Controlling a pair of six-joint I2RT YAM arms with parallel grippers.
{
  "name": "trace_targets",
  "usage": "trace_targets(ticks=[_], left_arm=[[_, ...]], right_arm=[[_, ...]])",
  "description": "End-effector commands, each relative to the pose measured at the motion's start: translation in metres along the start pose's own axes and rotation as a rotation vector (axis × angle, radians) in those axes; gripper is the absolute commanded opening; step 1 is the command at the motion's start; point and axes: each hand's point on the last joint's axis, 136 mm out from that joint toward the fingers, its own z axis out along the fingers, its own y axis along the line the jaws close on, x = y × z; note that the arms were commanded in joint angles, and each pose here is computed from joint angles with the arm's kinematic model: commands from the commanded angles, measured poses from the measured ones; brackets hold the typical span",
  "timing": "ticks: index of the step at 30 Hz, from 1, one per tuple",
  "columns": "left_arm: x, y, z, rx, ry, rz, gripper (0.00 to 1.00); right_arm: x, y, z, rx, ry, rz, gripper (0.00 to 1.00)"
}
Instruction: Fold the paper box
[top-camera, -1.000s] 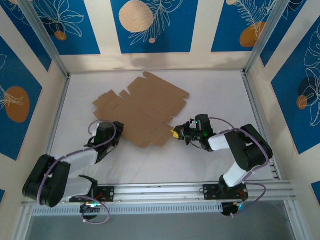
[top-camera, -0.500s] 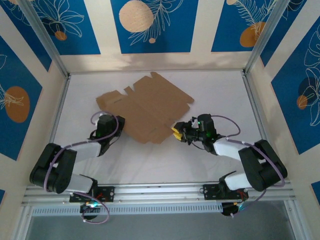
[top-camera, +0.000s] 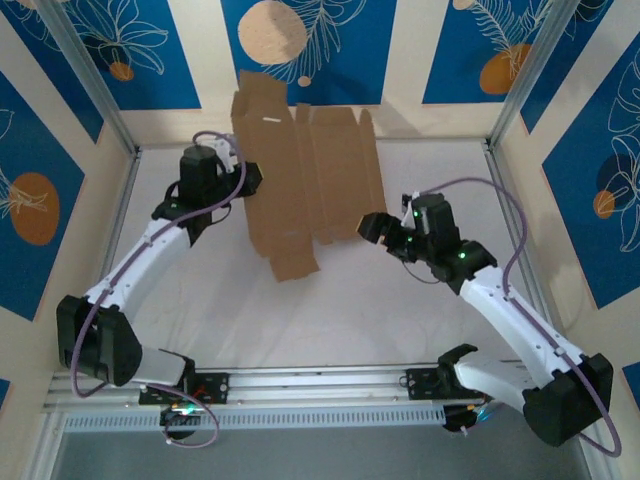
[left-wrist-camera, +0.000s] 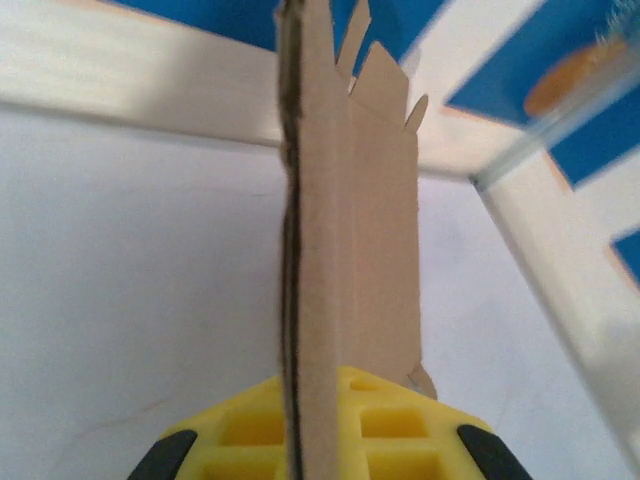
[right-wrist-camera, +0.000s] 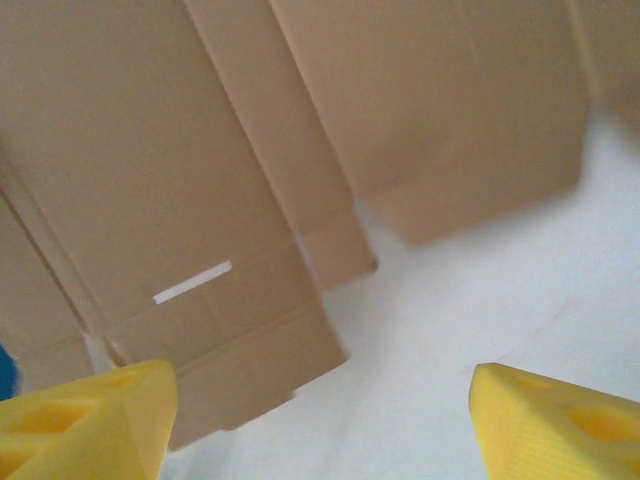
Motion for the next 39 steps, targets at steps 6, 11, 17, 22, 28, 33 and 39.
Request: trace_targets(ticks=[6, 11, 17, 22, 28, 33, 39], left_arm=[[0.003, -0.034, -0.003, 0.093, 0.206, 0.454, 0.0], [-0.004, -0.041, -0.001, 0.01, 0.19, 0.763, 0.0], [-0.002, -0.063, 0.0, 0.054, 0.128, 1.081, 0.0], [-0.012, -0.065, 0.008, 0.019, 0.099, 1.244, 0.0], [0.01, -0.057, 0.04, -0.014, 0.203, 1.524, 0.0], [0.021, -0.055, 0.056, -0.004, 0.264, 1.618, 0.0], [0.046, -0.063, 0.054, 0.119, 0.346, 1.677, 0.0]], right_arm=[[-0.075, 0.056, -0.006, -0.011, -0.267, -0.709, 0.76], [-0.116, 0.093, 0.004, 0.023, -0.353, -1.094, 0.78], [-0.145, 0.125, 0.007, 0.008, -0.448, -1.365, 0.78], [-0.14, 0.121, 0.02, 0.02, -0.43, -1.489, 0.75], [-0.093, 0.126, 0.015, -0.104, -0.516, -1.582, 0.69], [-0.088, 0.111, 0.011, -0.048, -0.547, -1.595, 0.7], [-0.089, 0.087, 0.019, 0.012, -0.482, -1.708, 0.75]])
